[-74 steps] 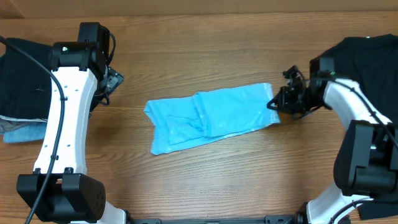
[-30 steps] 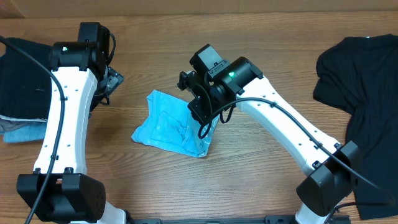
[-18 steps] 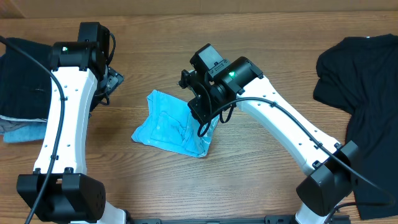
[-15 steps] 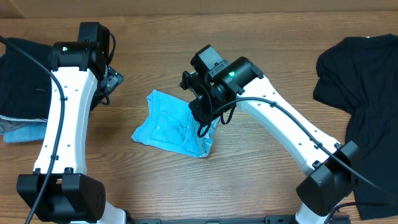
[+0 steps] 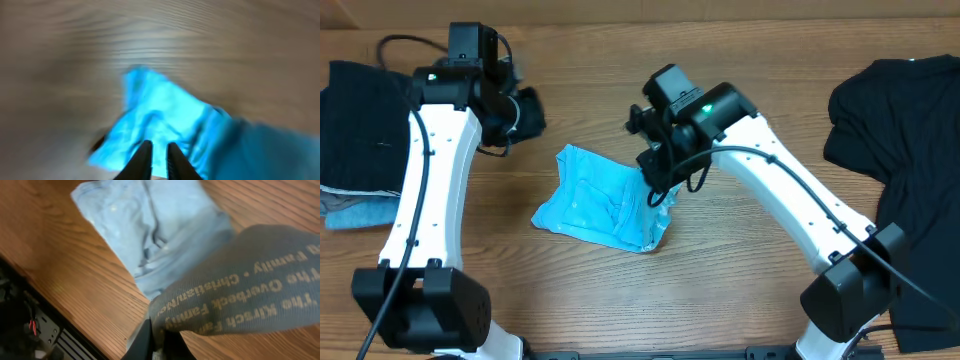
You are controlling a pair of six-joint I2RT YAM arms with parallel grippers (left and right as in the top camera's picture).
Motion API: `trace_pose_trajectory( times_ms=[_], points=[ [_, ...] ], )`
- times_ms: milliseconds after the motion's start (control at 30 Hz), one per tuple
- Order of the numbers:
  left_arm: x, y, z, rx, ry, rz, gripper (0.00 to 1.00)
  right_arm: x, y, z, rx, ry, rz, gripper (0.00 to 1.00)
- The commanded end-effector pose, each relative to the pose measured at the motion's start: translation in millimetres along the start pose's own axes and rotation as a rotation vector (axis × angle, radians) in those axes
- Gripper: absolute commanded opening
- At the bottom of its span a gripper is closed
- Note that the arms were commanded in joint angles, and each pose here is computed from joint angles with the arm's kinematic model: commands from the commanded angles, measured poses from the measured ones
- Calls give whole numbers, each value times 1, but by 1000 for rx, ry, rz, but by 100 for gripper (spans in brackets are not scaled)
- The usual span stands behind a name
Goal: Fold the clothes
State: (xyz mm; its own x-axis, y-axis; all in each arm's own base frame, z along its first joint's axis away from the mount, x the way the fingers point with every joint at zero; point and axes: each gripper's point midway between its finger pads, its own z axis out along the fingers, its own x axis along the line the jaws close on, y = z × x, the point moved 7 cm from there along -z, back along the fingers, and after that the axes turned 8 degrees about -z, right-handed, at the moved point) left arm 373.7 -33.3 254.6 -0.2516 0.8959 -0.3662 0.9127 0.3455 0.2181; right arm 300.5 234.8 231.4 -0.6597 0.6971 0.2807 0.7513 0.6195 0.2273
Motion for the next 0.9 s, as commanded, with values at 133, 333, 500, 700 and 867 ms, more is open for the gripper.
trace_pose_trajectory(
  times_ms=[133, 333, 500, 700, 867],
  points=[
    [-22, -52, 102, 364, -315, 168, 8, -33, -6, -22, -18, -25, 113, 4],
    [-60, -95, 157, 524, -358, 259, 8, -50, -16, -33, -3, -42, 115, 4],
    [-96, -100, 152, 494, -388, 320, 9, -77, -30, -59, -38, -140, 163, 4],
    [-126, -93, 141, 437, -376, 346, 11, -108, -51, -99, -124, -202, 193, 4],
    [-131, -92, 148, 379, -300, 301, 13, -116, -63, -118, -163, -211, 179, 4]
  ],
)
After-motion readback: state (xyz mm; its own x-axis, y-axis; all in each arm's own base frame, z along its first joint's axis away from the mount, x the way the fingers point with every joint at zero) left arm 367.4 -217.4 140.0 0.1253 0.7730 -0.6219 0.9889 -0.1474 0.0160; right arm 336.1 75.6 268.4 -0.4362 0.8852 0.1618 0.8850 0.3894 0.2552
